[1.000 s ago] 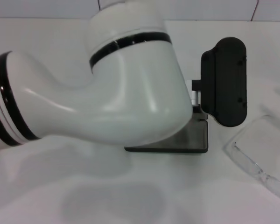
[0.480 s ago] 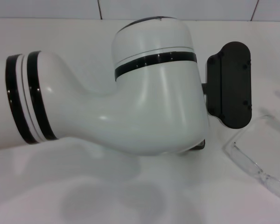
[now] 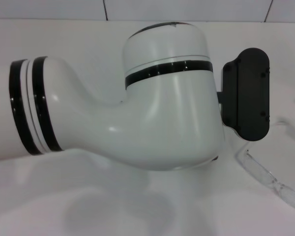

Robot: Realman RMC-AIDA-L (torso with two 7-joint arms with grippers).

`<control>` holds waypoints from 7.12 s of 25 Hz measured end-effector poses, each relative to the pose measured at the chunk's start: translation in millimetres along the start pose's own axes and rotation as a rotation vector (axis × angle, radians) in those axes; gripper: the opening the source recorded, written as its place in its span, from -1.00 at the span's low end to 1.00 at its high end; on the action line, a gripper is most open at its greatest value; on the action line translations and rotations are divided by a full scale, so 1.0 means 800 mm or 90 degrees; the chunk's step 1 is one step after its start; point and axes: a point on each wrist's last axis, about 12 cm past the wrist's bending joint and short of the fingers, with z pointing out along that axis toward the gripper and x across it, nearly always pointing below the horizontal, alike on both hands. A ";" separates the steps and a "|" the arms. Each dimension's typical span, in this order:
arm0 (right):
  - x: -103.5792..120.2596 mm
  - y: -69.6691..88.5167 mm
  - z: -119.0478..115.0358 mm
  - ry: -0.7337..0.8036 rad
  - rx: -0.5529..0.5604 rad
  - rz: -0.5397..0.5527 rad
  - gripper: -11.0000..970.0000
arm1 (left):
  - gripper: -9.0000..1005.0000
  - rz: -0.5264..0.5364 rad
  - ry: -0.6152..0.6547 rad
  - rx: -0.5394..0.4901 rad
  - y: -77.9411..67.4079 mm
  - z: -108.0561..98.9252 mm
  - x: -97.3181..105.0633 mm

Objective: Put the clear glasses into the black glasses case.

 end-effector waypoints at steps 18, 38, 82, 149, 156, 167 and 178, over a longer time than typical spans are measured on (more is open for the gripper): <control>0.000 0.001 -0.001 -0.001 0.000 0.000 0.53 | -0.23 -0.023 -0.009 0.009 -0.001 -0.019 -0.002; -0.006 -0.026 0.051 0.189 -0.094 0.055 0.52 | -0.23 -0.339 -0.546 0.047 0.082 -0.157 0.155; 0.054 0.097 0.331 1.245 -0.015 -0.022 0.39 | -0.36 -0.590 -0.940 0.025 -0.022 -0.039 0.382; -0.073 0.057 0.240 0.700 -0.241 -0.121 -0.84 | -0.51 -0.604 -1.027 0.031 -0.009 -0.040 0.373; -0.052 0.075 0.240 0.554 -0.424 -0.201 -0.84 | -0.52 -0.601 -1.063 0.047 -0.007 -0.047 0.370; 0.024 0.104 0.302 0.458 -0.567 -0.299 -0.84 | -0.64 -0.548 -1.086 0.094 0.001 -0.049 0.348; 0.030 0.122 0.335 0.366 -0.631 -0.303 -0.84 | -0.66 -0.508 -1.077 0.152 0.004 -0.044 0.326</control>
